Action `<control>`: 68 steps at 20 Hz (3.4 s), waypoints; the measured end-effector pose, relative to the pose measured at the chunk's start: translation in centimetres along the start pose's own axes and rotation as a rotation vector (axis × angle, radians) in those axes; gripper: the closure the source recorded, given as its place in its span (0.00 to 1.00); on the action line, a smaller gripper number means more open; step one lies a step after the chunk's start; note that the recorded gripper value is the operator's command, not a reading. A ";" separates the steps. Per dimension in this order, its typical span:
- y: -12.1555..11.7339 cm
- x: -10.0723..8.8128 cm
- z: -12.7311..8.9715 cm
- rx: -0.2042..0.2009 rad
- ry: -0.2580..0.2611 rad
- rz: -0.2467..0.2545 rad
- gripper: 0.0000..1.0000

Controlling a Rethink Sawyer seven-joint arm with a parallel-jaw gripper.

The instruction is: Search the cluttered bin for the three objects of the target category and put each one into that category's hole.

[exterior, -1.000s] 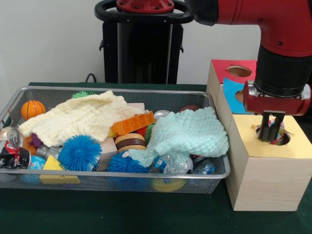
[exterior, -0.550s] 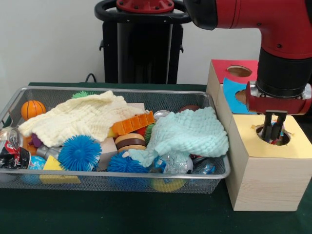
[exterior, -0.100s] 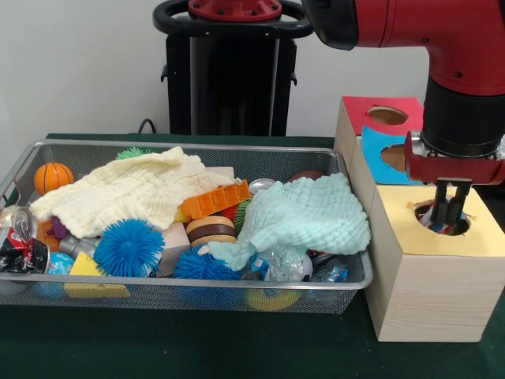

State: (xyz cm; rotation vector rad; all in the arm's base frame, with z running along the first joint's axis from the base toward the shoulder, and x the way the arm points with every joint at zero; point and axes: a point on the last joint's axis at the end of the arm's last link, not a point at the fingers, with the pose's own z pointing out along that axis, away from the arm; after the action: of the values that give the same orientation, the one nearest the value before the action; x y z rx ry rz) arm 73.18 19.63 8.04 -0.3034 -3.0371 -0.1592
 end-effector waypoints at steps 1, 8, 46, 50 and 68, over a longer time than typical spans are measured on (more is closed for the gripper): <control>0.1 0.1 0.0 0.000 0.001 -0.002 1.00; 1.0 0.7 1.3 0.018 0.009 -0.019 1.00; 1.1 0.1 4.8 0.128 -0.019 -0.060 1.00; 1.2 0.1 4.6 0.128 -0.021 -0.060 1.00; 1.6 -0.3 -0.5 0.115 -0.062 -0.056 1.00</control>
State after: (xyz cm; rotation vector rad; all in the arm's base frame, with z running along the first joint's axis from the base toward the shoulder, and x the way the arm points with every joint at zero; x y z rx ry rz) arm 73.84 21.09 8.69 -0.2190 -3.1018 0.0225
